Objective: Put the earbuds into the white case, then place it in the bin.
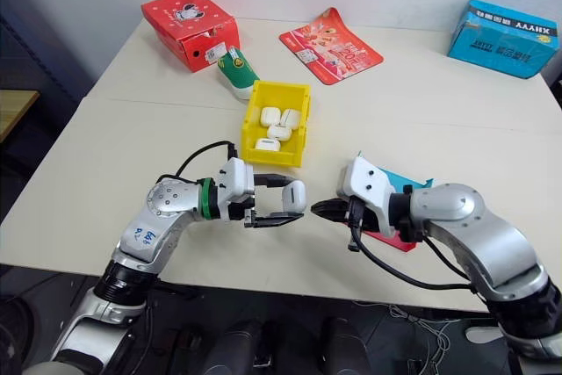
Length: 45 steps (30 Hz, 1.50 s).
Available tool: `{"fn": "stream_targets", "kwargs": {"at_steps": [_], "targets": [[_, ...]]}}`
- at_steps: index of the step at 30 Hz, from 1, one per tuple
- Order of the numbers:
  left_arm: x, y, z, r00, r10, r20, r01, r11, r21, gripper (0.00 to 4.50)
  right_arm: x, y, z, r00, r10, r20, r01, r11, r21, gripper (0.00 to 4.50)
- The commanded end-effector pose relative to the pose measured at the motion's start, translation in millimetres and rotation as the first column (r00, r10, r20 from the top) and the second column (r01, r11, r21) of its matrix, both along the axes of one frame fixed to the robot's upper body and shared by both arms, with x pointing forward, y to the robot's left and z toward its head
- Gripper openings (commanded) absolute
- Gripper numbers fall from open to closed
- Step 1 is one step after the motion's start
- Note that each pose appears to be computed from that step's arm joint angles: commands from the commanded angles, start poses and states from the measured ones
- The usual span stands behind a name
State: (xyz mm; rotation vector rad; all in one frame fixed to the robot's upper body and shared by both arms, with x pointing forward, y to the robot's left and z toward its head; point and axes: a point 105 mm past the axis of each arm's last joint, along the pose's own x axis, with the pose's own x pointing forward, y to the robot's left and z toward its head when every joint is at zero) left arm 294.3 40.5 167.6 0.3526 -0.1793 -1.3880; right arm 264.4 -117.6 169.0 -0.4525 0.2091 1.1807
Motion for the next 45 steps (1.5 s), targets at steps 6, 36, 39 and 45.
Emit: {"fn": "stream_targets", "kwargs": {"at_steps": [6,36,39,45], "targets": [[-2,44,23,0.988,0.15,-0.044,-0.155,0.977,-0.144,2.82,-13,-70,27,0.943,-0.303,0.139,0.244,0.911,0.332,0.63],[142,51,83,0.895,0.443,-0.046,-0.44,0.864,-0.244,4.48,-68,-144,8,0.621,-0.676,0.397,0.457,0.724,0.517,4.5],[116,87,83,0.922,0.386,0.019,-0.37,0.895,-0.251,4.48,-62,-146,6,0.674,-0.621,0.4,0.436,0.771,0.463,4.5],[38,191,38,0.873,0.477,0.107,-0.47,0.879,-0.082,4.48,-34,-166,14,0.79,-0.459,0.406,0.35,0.882,0.316,4.5]]}}
